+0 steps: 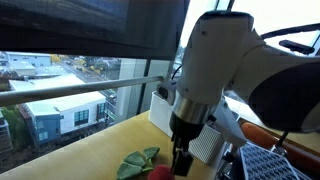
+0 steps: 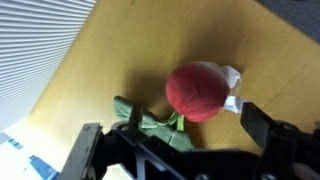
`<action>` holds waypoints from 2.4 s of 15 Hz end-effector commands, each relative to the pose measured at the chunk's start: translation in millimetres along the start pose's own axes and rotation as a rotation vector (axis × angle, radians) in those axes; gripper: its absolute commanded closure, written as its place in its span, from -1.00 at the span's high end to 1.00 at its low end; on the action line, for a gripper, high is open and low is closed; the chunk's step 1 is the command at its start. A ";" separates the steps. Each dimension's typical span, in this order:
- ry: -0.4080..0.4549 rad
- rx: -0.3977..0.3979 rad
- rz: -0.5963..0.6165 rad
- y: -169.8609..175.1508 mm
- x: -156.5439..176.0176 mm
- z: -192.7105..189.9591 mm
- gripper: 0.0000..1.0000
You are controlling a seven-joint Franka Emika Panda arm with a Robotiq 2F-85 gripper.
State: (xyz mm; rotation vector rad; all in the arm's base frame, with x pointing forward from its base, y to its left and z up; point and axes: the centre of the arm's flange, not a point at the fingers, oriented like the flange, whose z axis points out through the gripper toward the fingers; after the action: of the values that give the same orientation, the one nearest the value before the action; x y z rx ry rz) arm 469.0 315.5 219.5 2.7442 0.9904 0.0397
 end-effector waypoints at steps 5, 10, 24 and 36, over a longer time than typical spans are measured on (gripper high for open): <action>-0.030 0.108 -0.028 -22.8 38.5 100.1 0.99; -0.029 0.114 -0.007 -6.7 38.9 96.8 0.10; 0.150 -0.130 0.384 203.9 -67.2 -71.5 -0.91; 0.093 -0.141 0.622 296.7 -144.2 -65.6 0.28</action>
State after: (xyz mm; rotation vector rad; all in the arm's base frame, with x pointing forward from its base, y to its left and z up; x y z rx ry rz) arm 539.3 8.9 345.6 2.8177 0.1349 0.3141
